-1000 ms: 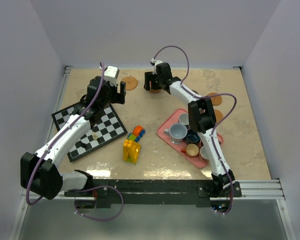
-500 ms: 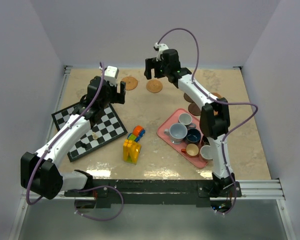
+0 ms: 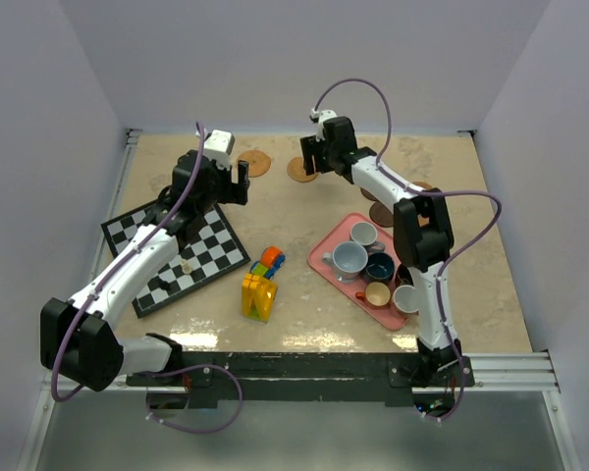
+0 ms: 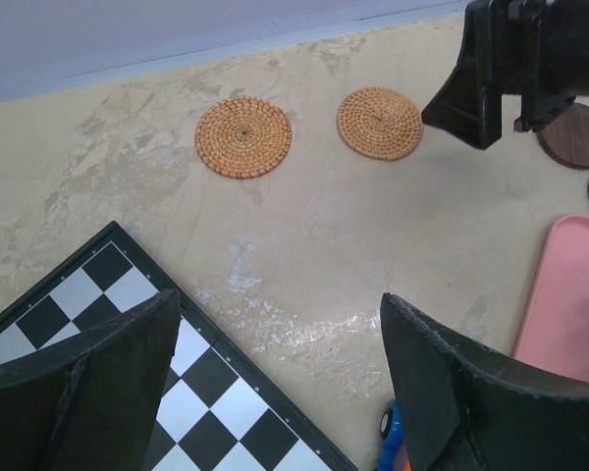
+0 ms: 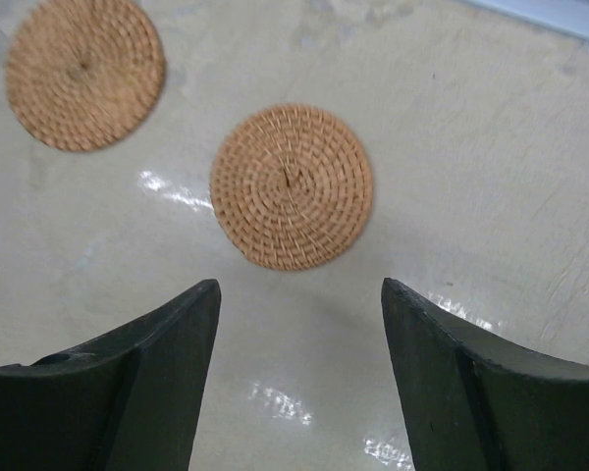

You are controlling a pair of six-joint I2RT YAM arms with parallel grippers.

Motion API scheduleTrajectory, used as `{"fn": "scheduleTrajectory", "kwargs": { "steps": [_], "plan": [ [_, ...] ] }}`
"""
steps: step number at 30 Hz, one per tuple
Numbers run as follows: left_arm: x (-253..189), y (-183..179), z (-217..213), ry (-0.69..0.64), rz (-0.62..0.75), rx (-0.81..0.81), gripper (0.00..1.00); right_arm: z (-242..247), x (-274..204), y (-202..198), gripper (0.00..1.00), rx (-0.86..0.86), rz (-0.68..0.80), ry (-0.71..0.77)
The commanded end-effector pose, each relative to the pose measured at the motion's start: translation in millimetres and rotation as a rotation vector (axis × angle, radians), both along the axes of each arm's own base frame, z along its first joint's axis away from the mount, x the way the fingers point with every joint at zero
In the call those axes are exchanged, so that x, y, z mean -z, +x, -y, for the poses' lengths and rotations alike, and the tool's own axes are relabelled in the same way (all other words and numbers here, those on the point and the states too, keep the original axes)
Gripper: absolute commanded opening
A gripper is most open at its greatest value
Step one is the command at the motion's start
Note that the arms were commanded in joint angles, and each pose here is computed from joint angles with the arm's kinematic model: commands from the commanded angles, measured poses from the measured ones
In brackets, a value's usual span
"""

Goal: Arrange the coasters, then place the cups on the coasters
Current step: Move the coaster to the center of the board.

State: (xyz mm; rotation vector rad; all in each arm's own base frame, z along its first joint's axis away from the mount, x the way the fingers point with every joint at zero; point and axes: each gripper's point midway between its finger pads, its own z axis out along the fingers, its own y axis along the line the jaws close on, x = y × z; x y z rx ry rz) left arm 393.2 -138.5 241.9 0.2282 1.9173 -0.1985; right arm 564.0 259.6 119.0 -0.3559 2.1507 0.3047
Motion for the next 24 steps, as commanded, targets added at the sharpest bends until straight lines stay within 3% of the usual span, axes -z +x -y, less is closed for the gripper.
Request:
{"fn": "scheduleTrajectory", "kwargs": {
  "steps": [1, 7, 24],
  "plan": [
    [-8, 3, 2, -0.016, 0.038, -0.006, 0.88, 8, 9, 3, 0.65, 0.023, 0.021, -0.049],
    [-9, 3, 3, -0.019, 0.039, -0.002, 0.88, 19, 41, -1, 0.55, 0.023, -0.028, -0.131],
    [-4, 5, 4, -0.019, 0.026, 0.001, 0.88, 15, 85, 4, 0.54, -0.033, -0.085, -0.12]
  ]
}}
